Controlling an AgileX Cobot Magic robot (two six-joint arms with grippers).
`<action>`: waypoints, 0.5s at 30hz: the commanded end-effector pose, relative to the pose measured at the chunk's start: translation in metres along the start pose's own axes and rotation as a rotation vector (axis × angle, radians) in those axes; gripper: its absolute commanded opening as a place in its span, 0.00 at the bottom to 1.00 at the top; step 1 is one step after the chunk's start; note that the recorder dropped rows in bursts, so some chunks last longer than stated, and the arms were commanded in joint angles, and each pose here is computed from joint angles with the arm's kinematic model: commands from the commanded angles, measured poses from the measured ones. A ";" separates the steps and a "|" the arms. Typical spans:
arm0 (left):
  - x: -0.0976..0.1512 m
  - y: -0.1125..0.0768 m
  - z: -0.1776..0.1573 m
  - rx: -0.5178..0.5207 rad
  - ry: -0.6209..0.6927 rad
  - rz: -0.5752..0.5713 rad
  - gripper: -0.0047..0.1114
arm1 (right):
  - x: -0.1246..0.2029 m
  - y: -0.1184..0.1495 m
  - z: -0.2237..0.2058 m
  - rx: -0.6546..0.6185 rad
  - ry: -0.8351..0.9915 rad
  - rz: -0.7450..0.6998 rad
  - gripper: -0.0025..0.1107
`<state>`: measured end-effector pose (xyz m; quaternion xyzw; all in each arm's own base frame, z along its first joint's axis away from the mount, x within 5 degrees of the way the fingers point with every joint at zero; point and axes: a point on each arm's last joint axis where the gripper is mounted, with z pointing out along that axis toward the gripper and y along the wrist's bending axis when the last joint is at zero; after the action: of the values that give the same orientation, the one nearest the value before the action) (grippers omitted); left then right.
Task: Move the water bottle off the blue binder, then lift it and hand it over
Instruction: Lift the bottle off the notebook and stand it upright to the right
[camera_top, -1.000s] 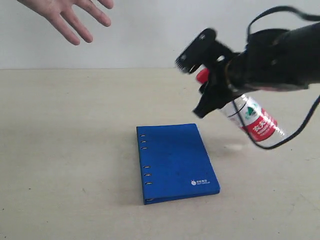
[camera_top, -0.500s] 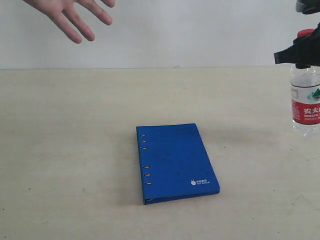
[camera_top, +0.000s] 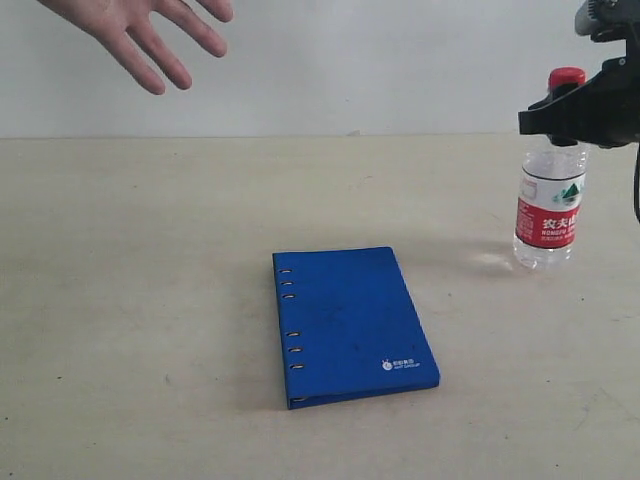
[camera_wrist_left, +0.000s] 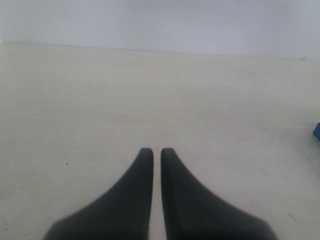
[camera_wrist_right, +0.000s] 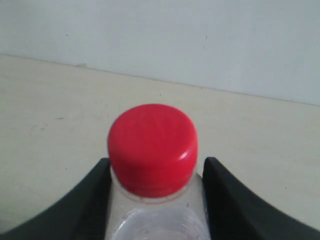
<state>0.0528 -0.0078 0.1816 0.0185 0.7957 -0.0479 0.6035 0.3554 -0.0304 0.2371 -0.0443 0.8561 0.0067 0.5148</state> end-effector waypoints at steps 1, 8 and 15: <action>0.000 -0.001 0.000 0.010 -0.005 -0.020 0.09 | 0.003 -0.001 0.003 -0.011 0.002 0.003 0.06; 0.000 -0.001 0.000 0.010 -0.005 -0.020 0.09 | 0.003 -0.001 0.003 -0.001 0.010 0.006 0.43; 0.000 -0.001 0.000 0.010 -0.005 -0.020 0.09 | -0.009 -0.001 -0.010 0.010 -0.033 -0.002 0.49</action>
<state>0.0528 -0.0078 0.1816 0.0185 0.7957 -0.0479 0.6035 0.3558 -0.0301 0.2359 -0.0434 0.8566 0.0094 0.5141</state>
